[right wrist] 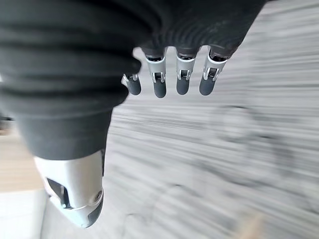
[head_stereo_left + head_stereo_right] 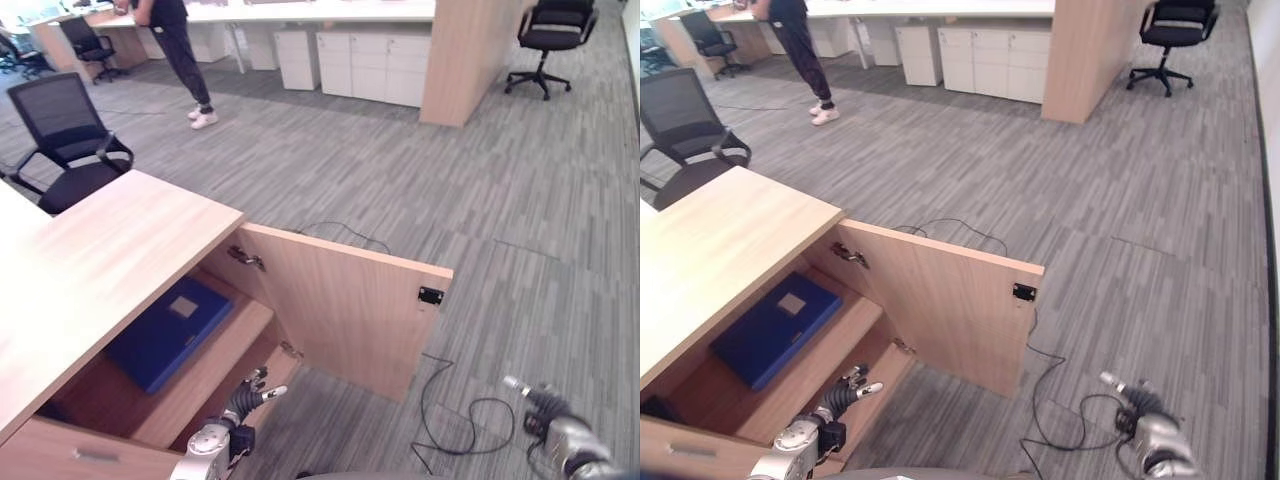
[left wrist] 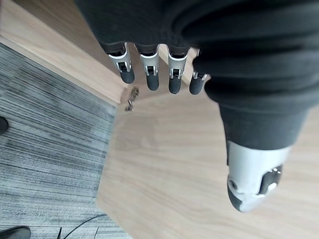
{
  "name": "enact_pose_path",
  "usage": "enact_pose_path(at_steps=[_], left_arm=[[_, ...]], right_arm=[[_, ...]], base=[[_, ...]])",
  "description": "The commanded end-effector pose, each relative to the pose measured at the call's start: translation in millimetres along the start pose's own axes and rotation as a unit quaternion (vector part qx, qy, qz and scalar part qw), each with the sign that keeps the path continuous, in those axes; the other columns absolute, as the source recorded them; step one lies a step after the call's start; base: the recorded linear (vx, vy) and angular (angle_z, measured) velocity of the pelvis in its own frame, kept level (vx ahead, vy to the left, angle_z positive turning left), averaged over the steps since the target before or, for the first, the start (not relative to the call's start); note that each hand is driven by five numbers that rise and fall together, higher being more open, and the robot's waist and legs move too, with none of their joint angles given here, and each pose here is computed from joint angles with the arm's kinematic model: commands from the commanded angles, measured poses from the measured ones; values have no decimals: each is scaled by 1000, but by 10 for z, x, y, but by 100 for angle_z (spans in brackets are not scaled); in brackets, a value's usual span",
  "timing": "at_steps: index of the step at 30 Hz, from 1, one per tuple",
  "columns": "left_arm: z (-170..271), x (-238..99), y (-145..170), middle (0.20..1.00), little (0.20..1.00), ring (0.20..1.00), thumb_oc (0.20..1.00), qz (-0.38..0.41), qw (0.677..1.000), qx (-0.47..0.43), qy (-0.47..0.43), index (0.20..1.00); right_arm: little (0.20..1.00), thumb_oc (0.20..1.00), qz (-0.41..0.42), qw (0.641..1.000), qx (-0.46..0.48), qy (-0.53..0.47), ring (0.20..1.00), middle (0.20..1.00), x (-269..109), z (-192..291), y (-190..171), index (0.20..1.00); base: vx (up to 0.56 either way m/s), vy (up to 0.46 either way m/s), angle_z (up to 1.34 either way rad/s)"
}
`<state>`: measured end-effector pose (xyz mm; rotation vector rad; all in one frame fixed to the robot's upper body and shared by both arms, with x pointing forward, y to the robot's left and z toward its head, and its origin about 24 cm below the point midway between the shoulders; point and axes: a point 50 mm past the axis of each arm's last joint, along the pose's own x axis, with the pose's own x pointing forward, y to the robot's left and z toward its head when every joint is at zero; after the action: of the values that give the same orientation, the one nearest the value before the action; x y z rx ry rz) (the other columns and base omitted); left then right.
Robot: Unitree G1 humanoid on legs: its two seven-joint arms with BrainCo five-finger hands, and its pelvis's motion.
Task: Put the empty folder in the office cabinet
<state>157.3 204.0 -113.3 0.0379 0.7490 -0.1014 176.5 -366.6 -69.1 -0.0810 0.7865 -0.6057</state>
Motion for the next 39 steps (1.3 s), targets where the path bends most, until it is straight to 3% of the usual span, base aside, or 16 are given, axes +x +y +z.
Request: enact_pose_path(at_steps=[1, 3, 5, 10, 15, 27, 39], left_arm=[[241, 81, 42, 1000, 1000, 1000, 1000, -12, 998, 51, -40, 1000], [247, 83, 37, 1000, 1000, 1000, 1000, -15, 998, 54, -40, 1000], [235, 70, 13, 1000, 1000, 1000, 1000, -28, 997, 58, -38, 1000], [175, 42, 2, 1000, 1000, 1000, 1000, -37, 997, 64, -28, 1000], [83, 17, -15, 1000, 1000, 1000, 1000, -42, 997, 70, -11, 1000], [33, 8, -62, 1000, 1000, 1000, 1000, -38, 998, 57, -4, 1000], [155, 23, -14, 1000, 1000, 1000, 1000, -15, 998, 43, -31, 1000]], right_arm=[[1000, 1000, -11, 999, 11, -44, 1000, 1000, 60, 413, -12, 1000], [1000, 1000, -13, 998, 14, -55, 1000, 1000, 67, 519, -22, 1000], [1000, 1000, -22, 993, 34, -109, 1000, 1000, 61, 966, -72, 1000], [1000, 1000, -17, 988, 37, -151, 1000, 1000, 26, 1323, -50, 1000], [1000, 1000, 14, 986, 25, -162, 1000, 1000, 17, 1425, 195, 1000], [1000, 1000, 154, 981, -12, -116, 1000, 1000, -83, 881, 1256, 1000], [1000, 1000, 269, 957, -39, -99, 1000, 1000, -376, 305, 1781, 1000]], base=[[7, 26, 8], [7, 15, 20], [25, 31, 21], [9, 20, 19], [2, 16, 11], [-2, 8, 8], [0, 0, 0]])
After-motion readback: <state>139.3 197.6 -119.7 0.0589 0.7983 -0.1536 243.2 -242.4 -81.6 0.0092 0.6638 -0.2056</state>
